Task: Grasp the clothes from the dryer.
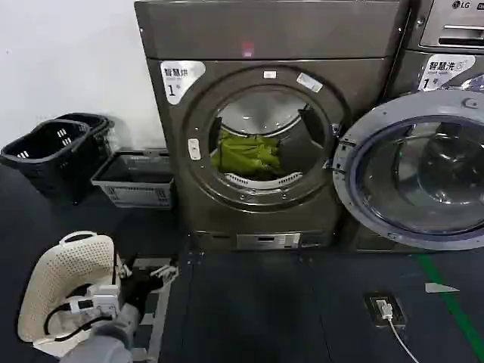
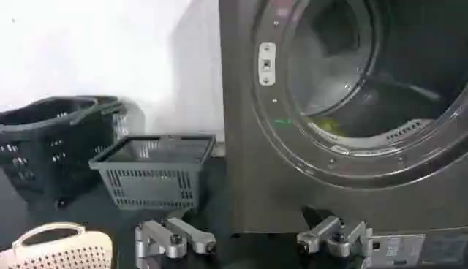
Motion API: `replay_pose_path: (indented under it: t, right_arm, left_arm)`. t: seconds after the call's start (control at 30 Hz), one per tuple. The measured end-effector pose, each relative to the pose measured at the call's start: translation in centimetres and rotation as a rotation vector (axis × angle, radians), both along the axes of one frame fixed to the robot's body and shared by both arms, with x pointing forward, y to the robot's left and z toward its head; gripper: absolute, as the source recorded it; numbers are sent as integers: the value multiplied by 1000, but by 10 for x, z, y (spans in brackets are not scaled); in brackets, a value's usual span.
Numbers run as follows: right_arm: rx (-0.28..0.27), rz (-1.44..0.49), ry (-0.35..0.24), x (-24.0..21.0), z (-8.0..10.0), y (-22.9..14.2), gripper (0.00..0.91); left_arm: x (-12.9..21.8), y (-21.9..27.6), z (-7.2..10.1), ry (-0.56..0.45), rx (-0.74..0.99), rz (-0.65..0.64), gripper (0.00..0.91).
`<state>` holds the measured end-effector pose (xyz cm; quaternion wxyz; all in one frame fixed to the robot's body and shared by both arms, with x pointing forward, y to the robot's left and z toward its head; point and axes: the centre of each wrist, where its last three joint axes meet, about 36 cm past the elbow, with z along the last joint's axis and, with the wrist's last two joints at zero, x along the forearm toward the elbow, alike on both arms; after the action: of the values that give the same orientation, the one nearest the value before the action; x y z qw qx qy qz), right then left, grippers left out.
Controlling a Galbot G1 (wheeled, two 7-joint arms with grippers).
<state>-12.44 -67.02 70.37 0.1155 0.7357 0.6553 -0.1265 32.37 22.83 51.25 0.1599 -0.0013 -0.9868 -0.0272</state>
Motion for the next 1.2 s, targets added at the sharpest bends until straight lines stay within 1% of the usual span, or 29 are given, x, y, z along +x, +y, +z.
replay_pose_path:
  t: [0.2, 0.4, 0.6, 1.2]
  right_arm:
    - [-24, 19, -2, 3, -9, -4, 907]
    - [-40, 24, -17, 4, -11, -4, 907]
    - [-41, 13, -30, 3, -12, -3, 907]
    - [-25, -3, -42, 2, -16, -4, 907]
  left_arm:
    - [0, 0, 0, 2, -1, -2, 907]
    - [0, 0, -1, 3, -1, -2, 907]
    - [0, -1, -1, 5, -3, -5, 907]
    - [0, -2, -3, 11, -14, -14, 907]
